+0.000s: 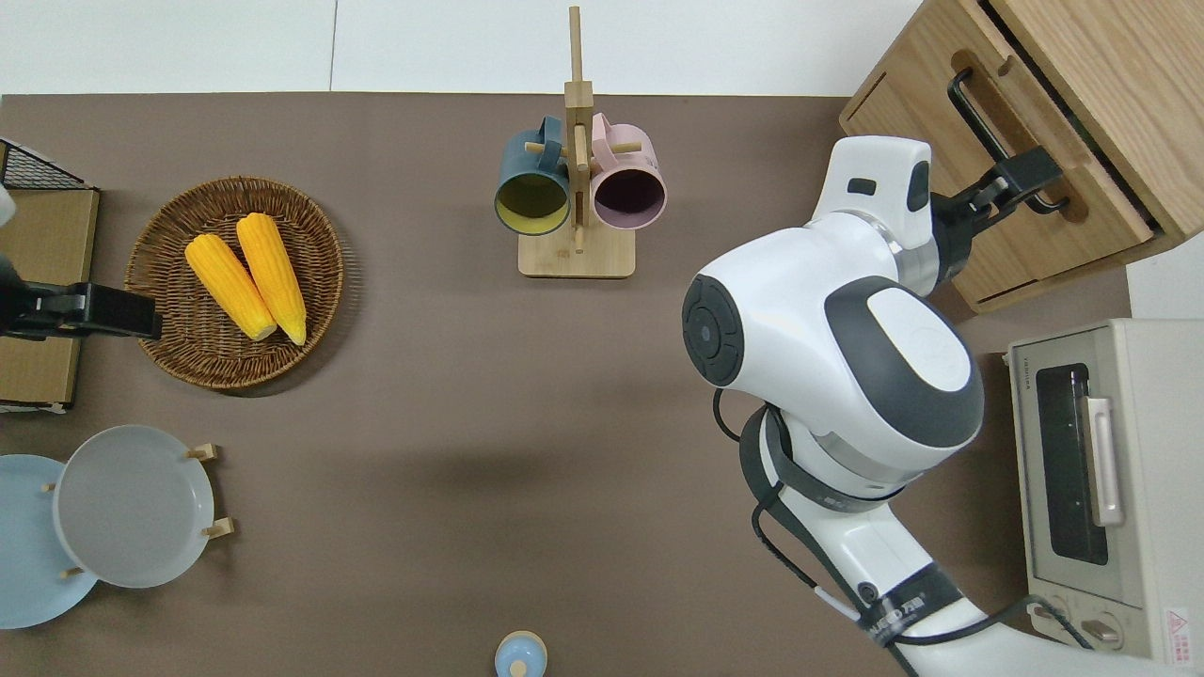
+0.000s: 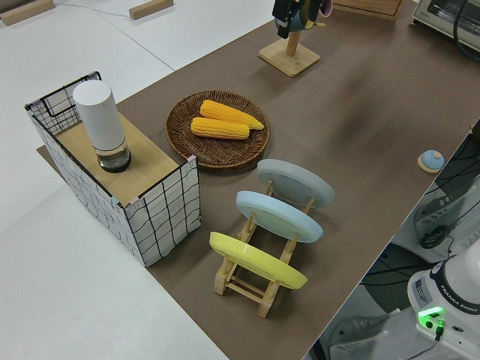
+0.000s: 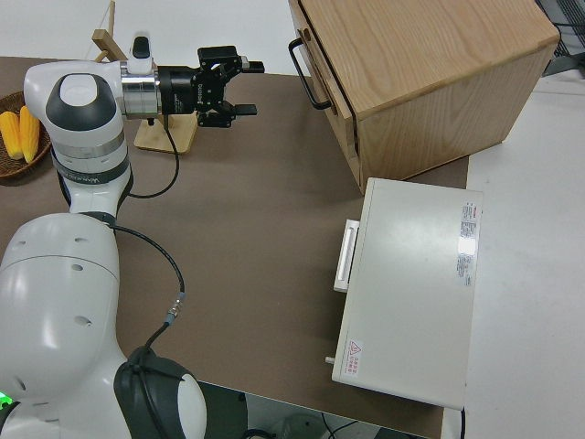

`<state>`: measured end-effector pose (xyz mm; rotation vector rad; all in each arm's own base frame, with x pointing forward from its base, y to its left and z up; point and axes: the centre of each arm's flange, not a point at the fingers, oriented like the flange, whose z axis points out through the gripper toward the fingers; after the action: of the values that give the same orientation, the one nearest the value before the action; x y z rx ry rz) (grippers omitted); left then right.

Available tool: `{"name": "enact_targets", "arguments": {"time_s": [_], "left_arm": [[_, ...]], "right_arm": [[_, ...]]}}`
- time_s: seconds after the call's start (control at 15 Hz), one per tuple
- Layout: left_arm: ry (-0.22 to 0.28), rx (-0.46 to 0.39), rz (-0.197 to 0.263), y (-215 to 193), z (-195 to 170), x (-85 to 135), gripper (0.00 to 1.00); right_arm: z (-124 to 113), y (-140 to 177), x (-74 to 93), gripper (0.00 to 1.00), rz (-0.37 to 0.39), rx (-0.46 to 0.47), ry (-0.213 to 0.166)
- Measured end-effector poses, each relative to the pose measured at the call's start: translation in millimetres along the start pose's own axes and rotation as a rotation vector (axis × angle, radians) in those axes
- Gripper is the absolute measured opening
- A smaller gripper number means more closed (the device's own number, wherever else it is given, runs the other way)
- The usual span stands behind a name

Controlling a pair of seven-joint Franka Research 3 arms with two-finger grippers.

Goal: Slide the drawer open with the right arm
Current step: 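Reach the right gripper up toward the black drawer handle, then close the right gripper on the black drawer handle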

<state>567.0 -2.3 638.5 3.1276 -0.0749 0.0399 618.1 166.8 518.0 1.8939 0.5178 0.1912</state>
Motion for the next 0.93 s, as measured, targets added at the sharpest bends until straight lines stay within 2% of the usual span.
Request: {"name": "enact_targets", "arguments": {"time_s": [0.47, 0.67, 0.93], "left_arm": [[0.0, 0.0, 0.0, 0, 0, 0, 1.0], [0.0, 0.0, 0.0, 0, 0, 0, 1.0], [0.0, 0.0, 0.0, 0, 0, 0, 0.99]], "right_arm": [[30, -45, 24.2, 0.98, 0.027, -0.163, 0.015], [49, -61, 29.6, 0.98, 0.051, -0.212, 0.014], [60, -74, 33.4, 0.98, 0.051, -0.266, 0.027]]}}
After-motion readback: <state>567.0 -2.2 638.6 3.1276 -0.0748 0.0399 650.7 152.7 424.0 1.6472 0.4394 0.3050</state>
